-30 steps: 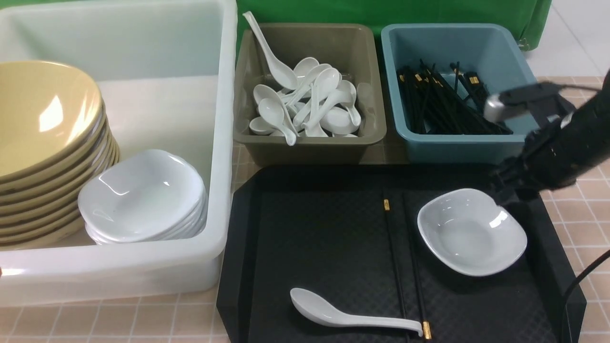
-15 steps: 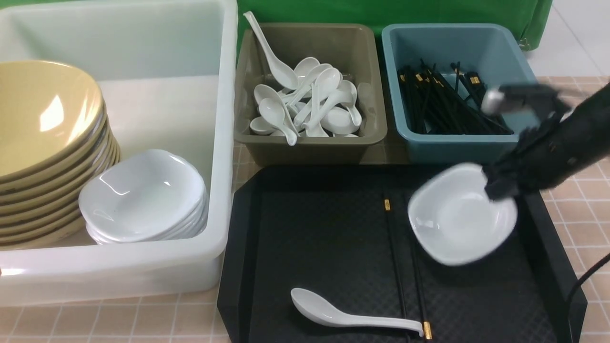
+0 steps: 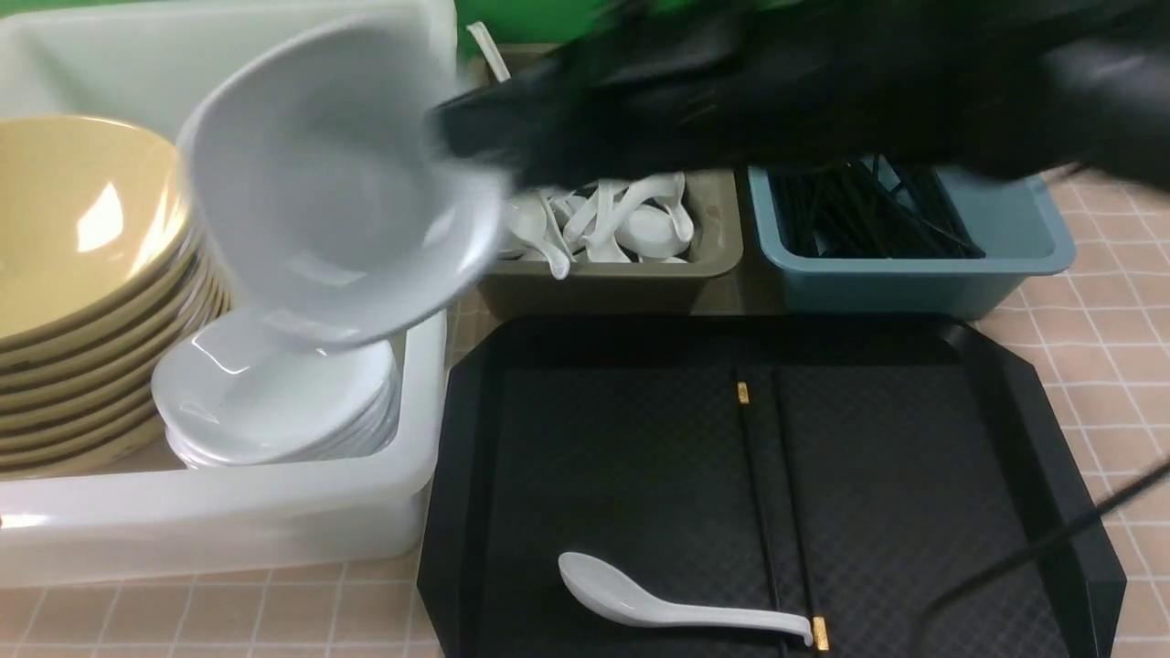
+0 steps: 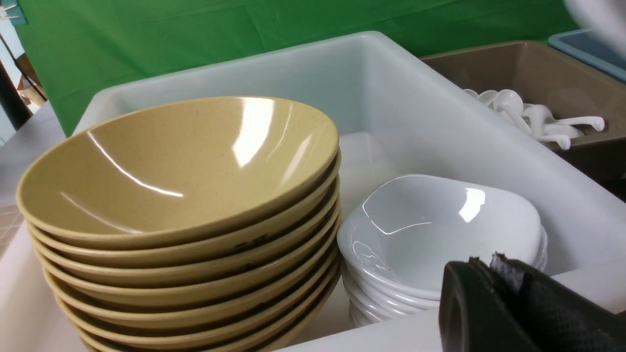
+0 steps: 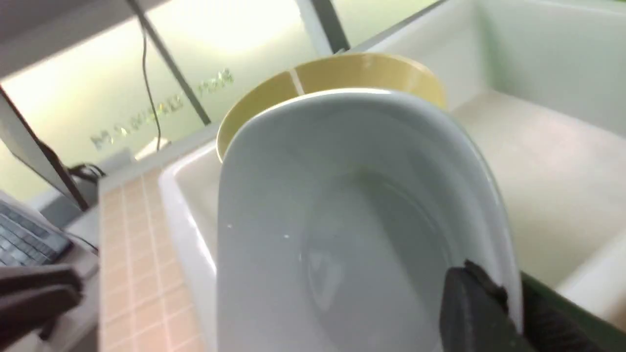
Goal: On brown table put chopsticks spoon bowls plates into blue grey white boxes.
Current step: 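Place the white bowl into the white bin on top of the stacked bowls with the right gripper, then reach down and grasp the white spoon resting in the bowl with the right gripper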
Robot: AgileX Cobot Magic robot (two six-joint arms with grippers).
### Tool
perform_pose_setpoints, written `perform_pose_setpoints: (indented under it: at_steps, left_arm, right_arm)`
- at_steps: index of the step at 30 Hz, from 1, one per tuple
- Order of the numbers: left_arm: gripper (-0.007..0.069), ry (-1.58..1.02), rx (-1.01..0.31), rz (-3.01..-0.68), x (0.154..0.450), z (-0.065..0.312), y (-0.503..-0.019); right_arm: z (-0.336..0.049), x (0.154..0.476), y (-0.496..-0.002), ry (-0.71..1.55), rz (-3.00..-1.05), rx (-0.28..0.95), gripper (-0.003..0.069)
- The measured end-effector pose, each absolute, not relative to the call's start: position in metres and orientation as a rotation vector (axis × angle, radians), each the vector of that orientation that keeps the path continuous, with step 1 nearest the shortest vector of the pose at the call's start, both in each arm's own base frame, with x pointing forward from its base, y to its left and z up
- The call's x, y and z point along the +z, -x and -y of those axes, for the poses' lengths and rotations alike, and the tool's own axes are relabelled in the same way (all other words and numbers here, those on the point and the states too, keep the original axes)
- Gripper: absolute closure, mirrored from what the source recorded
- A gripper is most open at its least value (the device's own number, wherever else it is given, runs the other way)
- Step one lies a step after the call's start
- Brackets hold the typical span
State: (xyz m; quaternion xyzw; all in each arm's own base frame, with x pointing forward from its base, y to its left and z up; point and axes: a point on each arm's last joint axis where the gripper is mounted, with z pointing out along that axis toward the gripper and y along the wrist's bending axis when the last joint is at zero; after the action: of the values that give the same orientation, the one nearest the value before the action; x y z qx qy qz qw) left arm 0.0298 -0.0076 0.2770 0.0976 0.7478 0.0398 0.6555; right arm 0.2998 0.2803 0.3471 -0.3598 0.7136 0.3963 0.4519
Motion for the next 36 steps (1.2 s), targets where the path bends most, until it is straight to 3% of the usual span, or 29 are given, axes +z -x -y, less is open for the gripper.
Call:
perform_pose_setpoints:
  at_steps: [3,6,8,13,16,18,19,21,24,26,31,36]
  left_arm:
    - [0.0618,-0.221,0.090,-1.696,0.277,0.008,-0.030]
    - [0.0618,-0.223,0.089,-1.701,0.276,0.008,-0.030]
    - [0.0618,-0.223,0.089,-1.704,0.276,0.008,-0.030]
    - [0.0618,-0.224,0.090,-1.704,0.276,0.008,-0.030]
    - [0.0618,-0.224,0.091,-1.704,0.276,0.008,-0.030]
    - [0.0618,-0.224,0.091,-1.704,0.276,0.008,-0.030]
    - [0.0618,-0.224,0.091,-1.703,0.276,0.008,-0.030]
    - [0.0618,-0.224,0.092,-1.702,0.276,0.008,-0.030]
    - [0.0618,-0.223,0.093,-1.698,0.277,0.008,-0.030]
    - [0.0618,-0.222,0.093,-1.695,0.277,0.007,-0.030]
    - [0.0618,-0.222,0.093,-1.695,0.277,0.007,-0.030]
    - [0.0618,-0.222,0.093,-1.695,0.277,0.007,-0.030]
  right_arm:
    - [-0.327,0.309,-0.312,0.918,-1.775,0.867,0.0575]
    - [-0.337,0.289,-0.322,0.912,-1.811,0.839,0.0545]
    - [-0.339,0.282,-0.324,0.933,-1.820,0.822,0.0484]
    - [-0.329,0.295,-0.317,1.062,-1.814,0.774,0.0267]
    - [-0.303,0.323,-0.303,1.196,-1.847,0.708,0.0197]
    - [-0.287,0.336,-0.295,1.260,-1.886,0.642,0.0190]
    - [-0.264,0.352,-0.281,1.286,-2.010,0.549,0.0190]
    - [-0.242,0.355,-0.269,1.331,-2.162,0.416,0.0197]
    - [-0.213,0.331,-0.252,1.354,-2.408,0.241,0.0212]
    - [-0.208,0.304,-0.245,1.341,-2.472,0.228,0.0217]
    - [-0.228,0.230,-0.219,1.364,-2.481,0.331,0.0221]
    - [-0.249,0.202,-0.212,1.394,-2.431,0.353,0.0221]
